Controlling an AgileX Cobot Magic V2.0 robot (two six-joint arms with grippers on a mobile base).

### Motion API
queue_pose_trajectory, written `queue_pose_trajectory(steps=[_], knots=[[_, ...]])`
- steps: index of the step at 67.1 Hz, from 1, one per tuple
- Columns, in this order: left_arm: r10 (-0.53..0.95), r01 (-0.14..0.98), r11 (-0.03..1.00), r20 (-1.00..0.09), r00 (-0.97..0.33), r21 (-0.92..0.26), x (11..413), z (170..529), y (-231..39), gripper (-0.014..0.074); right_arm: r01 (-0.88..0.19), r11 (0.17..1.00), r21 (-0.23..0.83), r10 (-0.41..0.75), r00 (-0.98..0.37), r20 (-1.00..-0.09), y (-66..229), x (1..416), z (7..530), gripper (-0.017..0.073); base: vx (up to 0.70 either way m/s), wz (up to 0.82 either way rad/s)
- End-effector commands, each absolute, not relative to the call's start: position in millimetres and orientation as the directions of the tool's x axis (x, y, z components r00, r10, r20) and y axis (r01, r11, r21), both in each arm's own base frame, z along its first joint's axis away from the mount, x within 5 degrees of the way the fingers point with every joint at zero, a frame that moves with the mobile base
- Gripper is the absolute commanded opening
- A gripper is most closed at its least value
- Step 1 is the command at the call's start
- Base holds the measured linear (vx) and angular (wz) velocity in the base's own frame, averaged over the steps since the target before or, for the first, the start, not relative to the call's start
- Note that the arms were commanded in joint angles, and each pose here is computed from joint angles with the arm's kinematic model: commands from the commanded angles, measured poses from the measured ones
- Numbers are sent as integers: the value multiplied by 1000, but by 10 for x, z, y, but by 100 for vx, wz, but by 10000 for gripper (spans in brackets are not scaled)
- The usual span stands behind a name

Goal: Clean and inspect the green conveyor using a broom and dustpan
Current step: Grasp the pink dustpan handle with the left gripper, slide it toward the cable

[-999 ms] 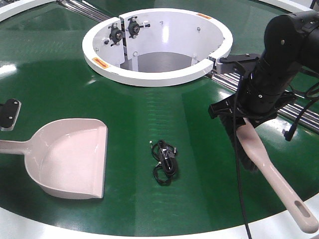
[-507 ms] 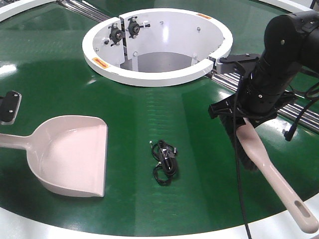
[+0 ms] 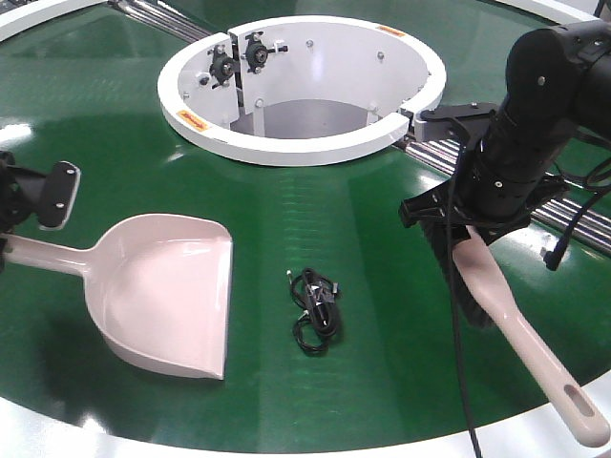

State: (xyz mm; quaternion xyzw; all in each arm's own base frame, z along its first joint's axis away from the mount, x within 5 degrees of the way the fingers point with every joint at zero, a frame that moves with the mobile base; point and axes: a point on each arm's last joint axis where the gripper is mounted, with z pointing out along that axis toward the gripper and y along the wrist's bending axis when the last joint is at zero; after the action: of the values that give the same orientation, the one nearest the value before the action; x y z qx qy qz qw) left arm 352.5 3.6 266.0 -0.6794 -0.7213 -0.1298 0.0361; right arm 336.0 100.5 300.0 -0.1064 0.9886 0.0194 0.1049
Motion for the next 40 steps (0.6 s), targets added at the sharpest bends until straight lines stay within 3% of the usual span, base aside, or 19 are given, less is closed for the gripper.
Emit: queue_pose_trajectory(steps=[1,40], knots=[[979,981,66,177,-99,183,3447,2889,-149,-8,-216,976,7,-208,-949,-237,945,3256,3230,-3,0,0],[990,981,55,117,-78,188,3394,2882,-603,-8,-216,976,7,-208,-949,-237,945,3256,3230,-3,0,0]])
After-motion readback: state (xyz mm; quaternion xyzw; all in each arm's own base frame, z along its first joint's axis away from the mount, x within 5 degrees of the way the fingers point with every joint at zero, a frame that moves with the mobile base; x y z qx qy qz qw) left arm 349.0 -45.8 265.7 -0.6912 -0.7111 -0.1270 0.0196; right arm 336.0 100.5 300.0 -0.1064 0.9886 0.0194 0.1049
